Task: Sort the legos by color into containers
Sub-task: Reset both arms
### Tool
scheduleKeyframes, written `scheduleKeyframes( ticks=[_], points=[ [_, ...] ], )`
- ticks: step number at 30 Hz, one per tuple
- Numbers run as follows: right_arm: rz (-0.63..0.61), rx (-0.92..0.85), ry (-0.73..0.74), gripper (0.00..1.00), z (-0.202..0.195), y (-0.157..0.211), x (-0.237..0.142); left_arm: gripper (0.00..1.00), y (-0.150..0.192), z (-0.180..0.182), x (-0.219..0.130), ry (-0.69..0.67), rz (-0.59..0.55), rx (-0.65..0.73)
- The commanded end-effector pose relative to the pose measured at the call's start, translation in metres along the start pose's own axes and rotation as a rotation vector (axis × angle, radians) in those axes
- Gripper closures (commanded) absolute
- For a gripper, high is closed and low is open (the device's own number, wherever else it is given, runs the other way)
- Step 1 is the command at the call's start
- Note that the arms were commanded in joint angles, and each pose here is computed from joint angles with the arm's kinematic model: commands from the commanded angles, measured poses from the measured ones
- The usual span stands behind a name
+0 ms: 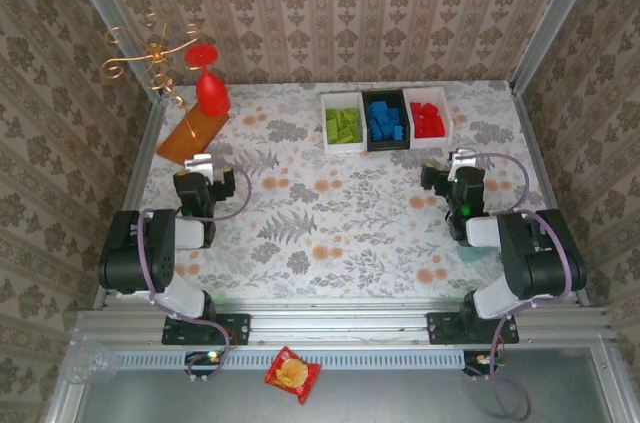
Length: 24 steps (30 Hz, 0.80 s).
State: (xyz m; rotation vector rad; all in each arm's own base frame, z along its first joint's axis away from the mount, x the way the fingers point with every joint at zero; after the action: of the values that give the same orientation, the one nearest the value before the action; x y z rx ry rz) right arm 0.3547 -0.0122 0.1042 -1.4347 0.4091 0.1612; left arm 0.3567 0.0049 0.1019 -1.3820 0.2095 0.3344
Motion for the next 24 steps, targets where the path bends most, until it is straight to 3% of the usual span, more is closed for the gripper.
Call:
scheduleKeyframes(
  ticks=[1, 24],
  points=[
    [-0.049, -0.010, 0.025, 0.00, -0.0012, -0.0102, 0.0008, 0.00, -0.0095, 0.0013, 0.0003, -0.016, -0.038, 0.023],
    [-0.050, -0.017, 0.026, 0.00, 0.0001, -0.0104, 0.0007, 0.00, -0.0094, 0.0010, 0.0000, -0.019, -0.038, 0.026]
  ],
)
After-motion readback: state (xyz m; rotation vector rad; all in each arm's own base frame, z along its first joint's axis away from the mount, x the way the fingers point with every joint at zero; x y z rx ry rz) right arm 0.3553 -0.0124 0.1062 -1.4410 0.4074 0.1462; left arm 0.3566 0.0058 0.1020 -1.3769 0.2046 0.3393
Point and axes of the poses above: each hand's point on the last joint's axis, 136 mm out from that joint toward the fingers, its own x axis out along the fingers, its own z axis along the line the jaws close on, y = z × x, the point moved 4 cm from there along -x, back along the fingers, and after that the axes turned 4 degrees about x, right-handed, at the moved point
